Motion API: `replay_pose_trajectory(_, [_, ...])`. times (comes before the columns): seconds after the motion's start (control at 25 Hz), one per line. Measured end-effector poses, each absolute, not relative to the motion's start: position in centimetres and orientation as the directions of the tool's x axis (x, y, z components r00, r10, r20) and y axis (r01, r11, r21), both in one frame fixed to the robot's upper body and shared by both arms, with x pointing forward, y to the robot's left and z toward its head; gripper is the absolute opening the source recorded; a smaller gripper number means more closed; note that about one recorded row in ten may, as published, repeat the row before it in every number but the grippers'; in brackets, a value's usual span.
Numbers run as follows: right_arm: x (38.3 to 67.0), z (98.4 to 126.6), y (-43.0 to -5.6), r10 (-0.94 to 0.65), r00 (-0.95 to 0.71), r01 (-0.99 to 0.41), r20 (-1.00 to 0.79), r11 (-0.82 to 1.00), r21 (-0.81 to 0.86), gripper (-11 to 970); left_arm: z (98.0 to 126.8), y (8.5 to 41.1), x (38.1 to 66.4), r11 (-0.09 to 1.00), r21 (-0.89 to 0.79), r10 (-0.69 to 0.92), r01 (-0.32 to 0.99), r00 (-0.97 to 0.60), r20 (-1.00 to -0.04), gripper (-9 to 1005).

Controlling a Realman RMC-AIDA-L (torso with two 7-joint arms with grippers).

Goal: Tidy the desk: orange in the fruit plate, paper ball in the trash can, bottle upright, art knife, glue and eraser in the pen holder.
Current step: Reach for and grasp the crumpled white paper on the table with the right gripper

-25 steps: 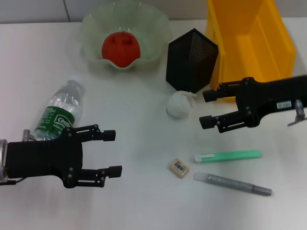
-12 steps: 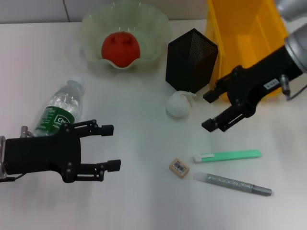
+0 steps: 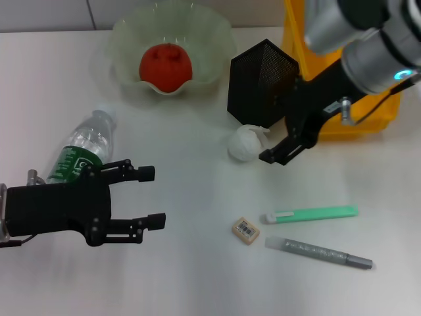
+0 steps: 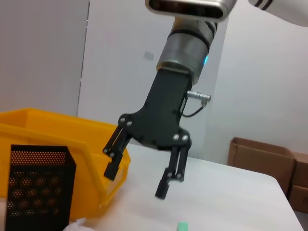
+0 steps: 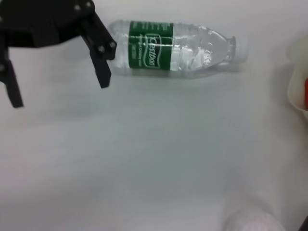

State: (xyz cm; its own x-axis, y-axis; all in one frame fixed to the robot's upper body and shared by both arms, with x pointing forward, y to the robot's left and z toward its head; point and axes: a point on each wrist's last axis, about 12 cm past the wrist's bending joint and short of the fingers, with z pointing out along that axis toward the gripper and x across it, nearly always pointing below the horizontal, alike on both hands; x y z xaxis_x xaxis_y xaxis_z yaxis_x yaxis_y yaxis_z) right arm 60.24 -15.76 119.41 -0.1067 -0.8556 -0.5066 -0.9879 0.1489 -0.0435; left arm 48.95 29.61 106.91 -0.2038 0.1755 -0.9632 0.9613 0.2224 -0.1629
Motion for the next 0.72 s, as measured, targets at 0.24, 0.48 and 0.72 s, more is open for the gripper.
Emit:
replay_pose_trajectory(0.24, [60.4, 118.5, -14.2, -0.877, -0.04, -0.988, -0.48, 0.108, -0.114, 800, 106.9, 29.6, 49.0, 0.225, -0.164, 0.171, 0.96, -0.205, -0.964, 833])
replay_pose_trajectory(0.48, [60.1, 118.0, -13.6, -0.886, -0.007, -0.987, -0.463, 0.081, -0.139, 789, 107.0, 29.6, 49.0, 0.227, -0.165, 0.169, 0.96, -0.205, -0.964, 833])
replay_pose_trajectory(0.72, [60.1, 118.0, -13.6, -0.886, -0.006, -0.986, -0.463, 0.082, -0.143, 779, 107.0, 29.6, 49.0, 0.227, -0.164, 0.168, 0.96, -0.205, -0.964, 833])
